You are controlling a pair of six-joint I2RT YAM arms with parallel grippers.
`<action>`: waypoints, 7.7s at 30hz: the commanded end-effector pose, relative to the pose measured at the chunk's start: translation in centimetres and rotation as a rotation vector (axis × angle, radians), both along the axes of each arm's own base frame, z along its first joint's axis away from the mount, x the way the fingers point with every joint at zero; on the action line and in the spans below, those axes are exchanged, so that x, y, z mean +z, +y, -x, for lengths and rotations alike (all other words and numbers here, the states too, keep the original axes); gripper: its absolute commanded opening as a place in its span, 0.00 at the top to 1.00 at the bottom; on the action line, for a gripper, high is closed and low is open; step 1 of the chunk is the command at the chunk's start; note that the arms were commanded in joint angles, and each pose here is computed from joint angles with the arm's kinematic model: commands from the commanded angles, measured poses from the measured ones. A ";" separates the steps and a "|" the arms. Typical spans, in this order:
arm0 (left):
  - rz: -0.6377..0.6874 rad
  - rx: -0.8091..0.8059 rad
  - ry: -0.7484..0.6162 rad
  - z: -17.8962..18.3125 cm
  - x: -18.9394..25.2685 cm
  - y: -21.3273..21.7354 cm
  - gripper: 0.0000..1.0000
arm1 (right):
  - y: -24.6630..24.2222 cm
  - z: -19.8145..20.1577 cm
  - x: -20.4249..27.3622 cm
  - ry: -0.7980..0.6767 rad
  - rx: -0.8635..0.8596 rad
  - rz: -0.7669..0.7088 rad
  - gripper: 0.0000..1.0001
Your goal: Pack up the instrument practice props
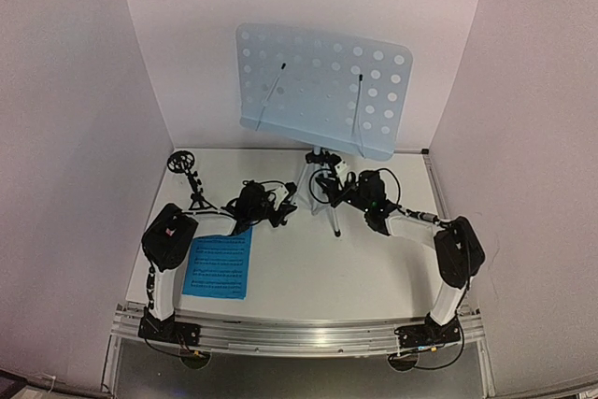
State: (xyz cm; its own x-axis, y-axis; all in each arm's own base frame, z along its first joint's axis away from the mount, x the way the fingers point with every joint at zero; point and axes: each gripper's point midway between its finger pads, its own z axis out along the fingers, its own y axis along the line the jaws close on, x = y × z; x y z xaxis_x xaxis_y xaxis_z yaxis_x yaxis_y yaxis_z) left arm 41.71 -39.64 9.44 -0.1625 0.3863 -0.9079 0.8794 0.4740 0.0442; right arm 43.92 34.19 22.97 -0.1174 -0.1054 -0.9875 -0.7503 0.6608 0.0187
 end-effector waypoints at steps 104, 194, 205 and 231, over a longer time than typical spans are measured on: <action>0.079 -0.398 -0.304 6.9 10.3 -6.5 0.00 | 1.2 1.2 12.2 -0.049 0.225 -0.232 1.00; -0.044 -0.097 -0.168 4.8 11.1 6.8 0.00 | -8.3 5.8 -18.0 1.180 -0.463 -0.254 0.42; -0.034 -0.090 -0.162 4.8 11.1 7.1 0.00 | -9.5 5.5 -17.1 1.128 -0.513 -0.076 0.30; 0.109 0.271 -0.091 9.2 16.7 16.4 0.00 | -17.0 7.1 -3.6 0.652 -0.577 0.215 0.02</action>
State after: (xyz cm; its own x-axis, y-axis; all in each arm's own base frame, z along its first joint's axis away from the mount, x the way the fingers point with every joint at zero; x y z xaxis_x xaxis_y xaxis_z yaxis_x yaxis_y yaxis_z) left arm 33.48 -27.00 26.30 -0.0730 0.2934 -0.9532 0.7912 0.5989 0.1237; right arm 37.04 20.63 18.46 -0.7759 0.0210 -0.6305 -0.1822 0.9494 0.2559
